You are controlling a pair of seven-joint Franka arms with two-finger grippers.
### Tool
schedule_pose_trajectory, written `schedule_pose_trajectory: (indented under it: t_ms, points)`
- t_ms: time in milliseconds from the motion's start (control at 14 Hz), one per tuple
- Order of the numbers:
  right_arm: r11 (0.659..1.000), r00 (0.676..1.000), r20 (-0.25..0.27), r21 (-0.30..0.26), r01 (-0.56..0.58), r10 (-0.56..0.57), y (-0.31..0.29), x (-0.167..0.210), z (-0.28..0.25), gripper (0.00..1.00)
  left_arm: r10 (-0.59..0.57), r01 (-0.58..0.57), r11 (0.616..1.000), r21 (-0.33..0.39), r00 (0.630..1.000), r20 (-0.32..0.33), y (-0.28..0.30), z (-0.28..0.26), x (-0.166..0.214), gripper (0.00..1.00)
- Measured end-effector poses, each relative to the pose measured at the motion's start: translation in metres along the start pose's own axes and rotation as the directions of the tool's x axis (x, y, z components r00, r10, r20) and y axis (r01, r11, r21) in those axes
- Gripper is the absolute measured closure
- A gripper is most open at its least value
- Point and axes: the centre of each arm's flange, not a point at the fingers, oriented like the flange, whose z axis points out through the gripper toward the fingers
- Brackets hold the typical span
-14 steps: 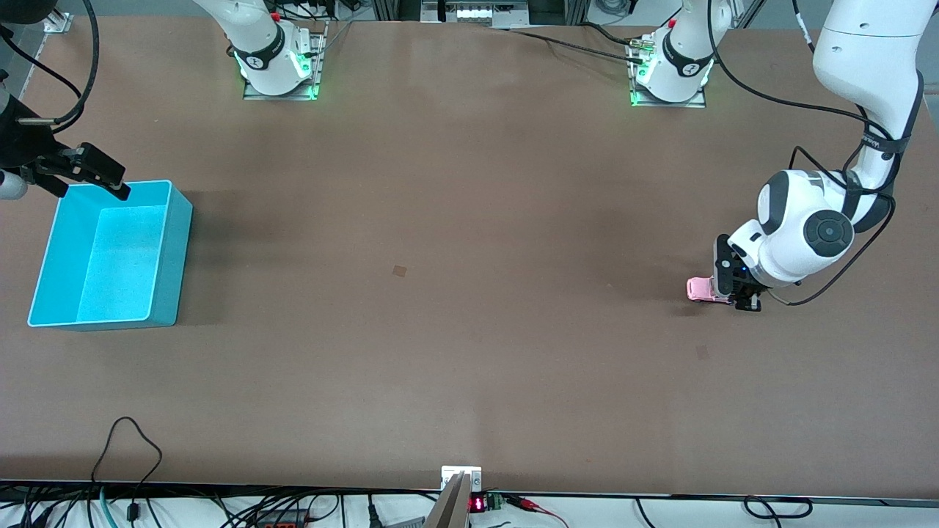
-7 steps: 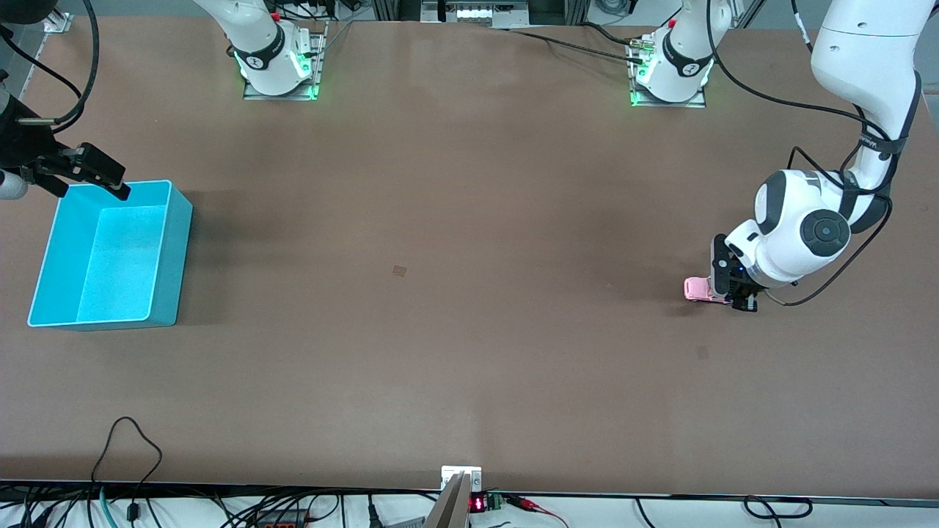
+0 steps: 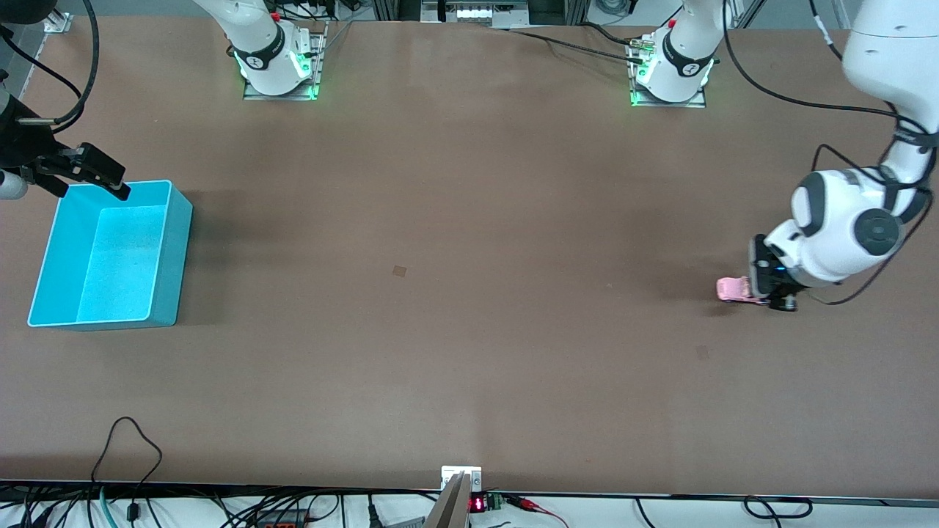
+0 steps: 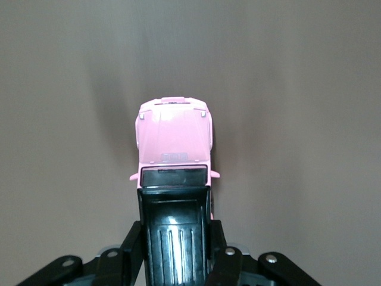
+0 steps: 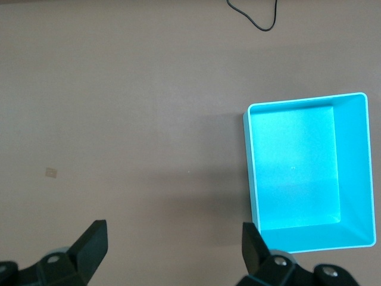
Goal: Wind and store pink jeep toy
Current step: 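Drag the jeep backward along the table with the left gripper to wind it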
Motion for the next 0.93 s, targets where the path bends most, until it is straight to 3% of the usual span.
schedule_pose_trajectory:
  t_ms: [286, 929]
  points:
    - [1.000, 1.000, 0.000, 0.000, 0.000, 0.000, 0.000, 0.000, 0.000, 0.00, -0.051, 0.050, 0.999, 0.017, 0.999, 0.006, 0.009, 0.007, -0.074, 0.52]
    - [1.000, 1.000, 0.000, 0.000, 0.000, 0.000, 0.000, 0.000, 0.000, 0.00, -0.062, 0.062, 0.998, 0.026, 0.998, 0.020, 0.016, 0.010, -0.110, 0.52]
